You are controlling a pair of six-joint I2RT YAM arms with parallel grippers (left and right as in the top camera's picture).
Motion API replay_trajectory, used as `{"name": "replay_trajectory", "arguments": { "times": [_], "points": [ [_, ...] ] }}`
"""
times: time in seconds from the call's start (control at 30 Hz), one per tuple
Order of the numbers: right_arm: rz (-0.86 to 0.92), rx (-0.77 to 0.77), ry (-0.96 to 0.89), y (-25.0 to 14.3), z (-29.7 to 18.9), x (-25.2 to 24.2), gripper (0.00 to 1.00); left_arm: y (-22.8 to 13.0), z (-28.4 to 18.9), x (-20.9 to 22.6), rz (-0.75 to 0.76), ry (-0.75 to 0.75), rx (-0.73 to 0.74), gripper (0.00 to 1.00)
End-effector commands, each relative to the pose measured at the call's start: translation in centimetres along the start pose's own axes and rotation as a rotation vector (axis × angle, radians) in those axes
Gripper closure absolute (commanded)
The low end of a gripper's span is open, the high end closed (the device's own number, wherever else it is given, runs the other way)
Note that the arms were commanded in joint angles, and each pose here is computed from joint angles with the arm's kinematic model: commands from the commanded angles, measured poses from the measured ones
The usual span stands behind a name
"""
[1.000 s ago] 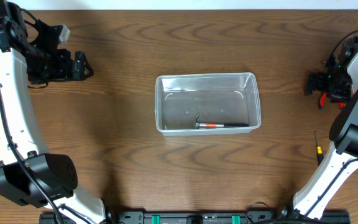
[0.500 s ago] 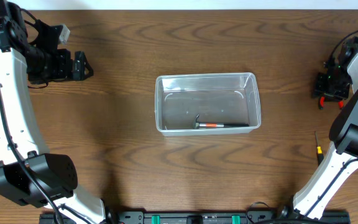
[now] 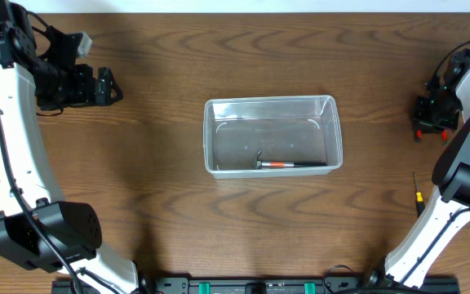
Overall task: Pack container
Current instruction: 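Lower the right gripper onto the pliers' handles and close, then lift the pliers and carry them left over the container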
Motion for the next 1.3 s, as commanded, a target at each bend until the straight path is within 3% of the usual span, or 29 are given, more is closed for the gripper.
{"name": "replay_trajectory", "arguments": {
  "times": [0.0,0.13,0.27,0.4,0.73,0.9,1.1,1.27],
  "points": [
    [0.004,0.026,0.004,-0.4,0.6,0.1,0.87,-0.2,-0.1,0.1,0.006,0.008,0.007,0.02],
    [0.004,0.034,0.004,-0.6,0.6,0.1,0.87,-0.2,-0.1,0.1,0.006,0.008,0.006,0.02],
    [0.003,0.050,0.005,-0.9,0.5,0.1,0.98,-0.1,-0.1,0.2,0.008,0.010,0.001,0.02],
    [-0.008,0.057,-0.005,-0.9,-0.4,0.4,0.99,0.0,-0.1,0.2,0.011,0.012,-0.006,0.02],
    [-0.136,-0.120,-0.012,1.1,-9.9,3.7,0.99,0.2,-0.1,0.3,0.013,0.014,-0.013,0.02],
    [-0.357,-0.250,0.030,-0.2,-17.0,8.4,0.99,0.2,-0.1,0.3,0.013,0.014,-0.013,0.02],
    [-0.754,-0.358,0.080,-5.7,-23.4,16.4,0.99,0.2,-0.1,0.3,0.012,0.013,-0.013,0.02],
    [-1.032,-0.370,0.099,-11.0,-25.4,22.2,0.98,0.2,-0.1,0.3,0.012,0.013,-0.012,0.02]
  ]
}}
Point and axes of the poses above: each gripper's point midway between its finger pads, its own z axis out along the fingers, its own x axis along the line the jaws close on, y = z × x, the point moved 5 cm from there along -z, back along the fingers, and after that the axes turned 1 degree about z, right-handed, at the moved point
